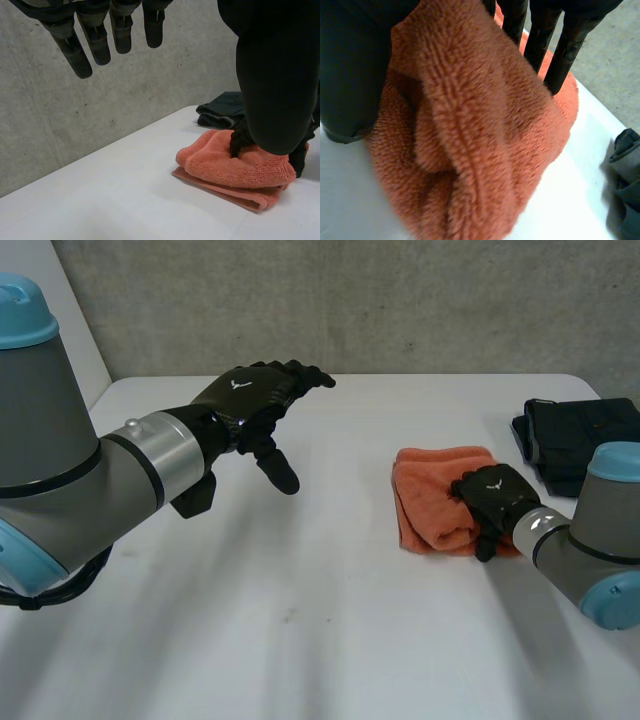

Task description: Fold the laundry.

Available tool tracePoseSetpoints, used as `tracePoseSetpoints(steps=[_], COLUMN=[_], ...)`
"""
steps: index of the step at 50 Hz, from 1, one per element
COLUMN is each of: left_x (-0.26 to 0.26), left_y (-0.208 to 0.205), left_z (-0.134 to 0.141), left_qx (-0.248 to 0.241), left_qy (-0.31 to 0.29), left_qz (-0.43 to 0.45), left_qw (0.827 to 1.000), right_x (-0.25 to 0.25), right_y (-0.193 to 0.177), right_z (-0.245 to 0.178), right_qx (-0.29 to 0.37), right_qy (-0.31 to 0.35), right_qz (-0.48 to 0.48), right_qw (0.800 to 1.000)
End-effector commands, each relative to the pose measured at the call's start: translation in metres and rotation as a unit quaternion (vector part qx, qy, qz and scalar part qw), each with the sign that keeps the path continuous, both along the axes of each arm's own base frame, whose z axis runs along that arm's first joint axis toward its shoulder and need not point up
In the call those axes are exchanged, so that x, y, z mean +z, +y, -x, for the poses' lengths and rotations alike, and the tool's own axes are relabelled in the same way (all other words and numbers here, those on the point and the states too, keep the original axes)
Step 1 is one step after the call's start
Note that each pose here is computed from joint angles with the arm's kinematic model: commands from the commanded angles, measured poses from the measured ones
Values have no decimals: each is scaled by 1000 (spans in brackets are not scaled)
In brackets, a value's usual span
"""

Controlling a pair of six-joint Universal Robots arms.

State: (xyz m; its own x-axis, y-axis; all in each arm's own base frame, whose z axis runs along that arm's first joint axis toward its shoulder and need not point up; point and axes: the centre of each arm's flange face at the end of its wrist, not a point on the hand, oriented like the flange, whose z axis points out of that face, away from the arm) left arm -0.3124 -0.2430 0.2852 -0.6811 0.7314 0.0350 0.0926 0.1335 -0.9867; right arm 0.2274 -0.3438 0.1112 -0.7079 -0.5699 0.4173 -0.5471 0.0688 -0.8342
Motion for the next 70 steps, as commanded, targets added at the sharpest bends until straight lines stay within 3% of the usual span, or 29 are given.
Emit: tracePoseSetpoints(steps=[1, 29, 37, 45, 50, 55, 58, 64, 70], left_x=[0, 3, 2, 1, 1, -1, -2, -5, -10], left_y=[0, 0, -1, -3, -4, -4, -4, -4, -5], left_z=[0, -1, -1, -1, -1, -1, -1, 0, 1], left_qx=[0, 2, 4, 6, 7, 6, 6, 6, 6], left_qy=[1, 11, 11, 12, 15, 16, 16, 16, 13], left_qz=[-2, 0, -1, 0, 0, -4, -5, -4, -9], left_qw=[1000, 1000, 1000, 1000, 1000, 1000, 1000, 1000, 1000], right_x=[5, 4, 18, 83, 161, 191, 181, 141, 80], right_y=[-7, -25, -57, -113, -154, -175, -185, -192, -195], right_z=[-2, -6, -11, -9, 33, 75, 103, 121, 153], right_qx=[-7, 3, 24, 0, -55, -88, -97, -65, -57], right_qy=[-21, -17, 34, 24, -4, -50, -55, -49, -51], right_qz=[4, 24, 107, 241, 351, 377, 353, 296, 217], right_qw=[1000, 1000, 993, 970, 935, 920, 929, 952, 973])
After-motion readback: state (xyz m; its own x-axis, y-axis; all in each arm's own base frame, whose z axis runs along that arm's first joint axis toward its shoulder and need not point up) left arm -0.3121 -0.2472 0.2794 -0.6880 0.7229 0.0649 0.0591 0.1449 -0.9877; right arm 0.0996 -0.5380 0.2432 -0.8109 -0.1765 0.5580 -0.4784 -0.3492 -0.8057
